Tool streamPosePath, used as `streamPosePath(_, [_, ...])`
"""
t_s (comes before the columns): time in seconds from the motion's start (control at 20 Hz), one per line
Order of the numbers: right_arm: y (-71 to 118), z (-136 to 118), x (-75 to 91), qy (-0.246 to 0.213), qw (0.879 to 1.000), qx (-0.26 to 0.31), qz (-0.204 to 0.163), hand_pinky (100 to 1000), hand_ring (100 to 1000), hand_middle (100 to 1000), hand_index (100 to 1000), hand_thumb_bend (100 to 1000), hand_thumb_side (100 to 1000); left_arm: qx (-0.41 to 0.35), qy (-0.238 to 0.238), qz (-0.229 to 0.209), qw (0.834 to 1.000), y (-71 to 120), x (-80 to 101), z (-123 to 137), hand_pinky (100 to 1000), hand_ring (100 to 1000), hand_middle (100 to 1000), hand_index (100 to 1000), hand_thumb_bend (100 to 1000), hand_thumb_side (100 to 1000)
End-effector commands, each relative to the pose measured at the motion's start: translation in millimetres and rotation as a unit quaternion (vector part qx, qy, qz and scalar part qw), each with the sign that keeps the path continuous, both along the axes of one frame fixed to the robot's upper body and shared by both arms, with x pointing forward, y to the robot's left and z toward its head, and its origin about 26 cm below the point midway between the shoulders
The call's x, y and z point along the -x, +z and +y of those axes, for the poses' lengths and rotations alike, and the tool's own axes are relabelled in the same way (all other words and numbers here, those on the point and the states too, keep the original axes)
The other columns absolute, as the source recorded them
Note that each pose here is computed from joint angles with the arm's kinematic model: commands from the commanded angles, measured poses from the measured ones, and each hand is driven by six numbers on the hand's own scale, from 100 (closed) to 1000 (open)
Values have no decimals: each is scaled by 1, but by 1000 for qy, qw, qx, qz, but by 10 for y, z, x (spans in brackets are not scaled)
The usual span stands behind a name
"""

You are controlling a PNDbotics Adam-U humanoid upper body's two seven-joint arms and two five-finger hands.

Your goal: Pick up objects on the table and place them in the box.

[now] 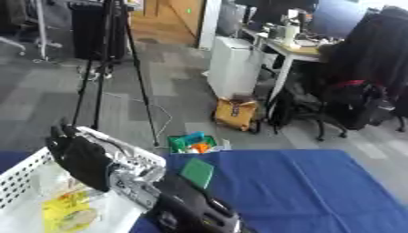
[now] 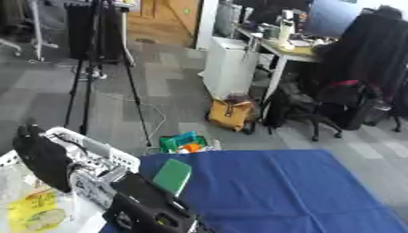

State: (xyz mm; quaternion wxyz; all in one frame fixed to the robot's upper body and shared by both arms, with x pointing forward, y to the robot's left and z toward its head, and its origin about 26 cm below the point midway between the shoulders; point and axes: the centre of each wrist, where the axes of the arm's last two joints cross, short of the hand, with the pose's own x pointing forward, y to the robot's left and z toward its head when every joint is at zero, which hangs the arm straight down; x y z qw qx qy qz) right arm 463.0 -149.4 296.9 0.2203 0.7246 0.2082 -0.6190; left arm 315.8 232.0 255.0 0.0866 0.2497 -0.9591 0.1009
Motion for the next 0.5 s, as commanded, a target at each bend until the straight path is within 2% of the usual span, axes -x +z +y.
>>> streamPosePath(0.05, [169,-14,22,6,1000,-14,-14,924,1000,1000,1000,592,711,-1,-6,-15,1000,72,26,-18,764,759,844,780,100,993])
streamPosePath(0.5, [237,42,81,19,999,-26,-18,921,1000,1000,1000,576,688,0,-4,-12,1000,61,27,-8,764,760,844,781,100,995])
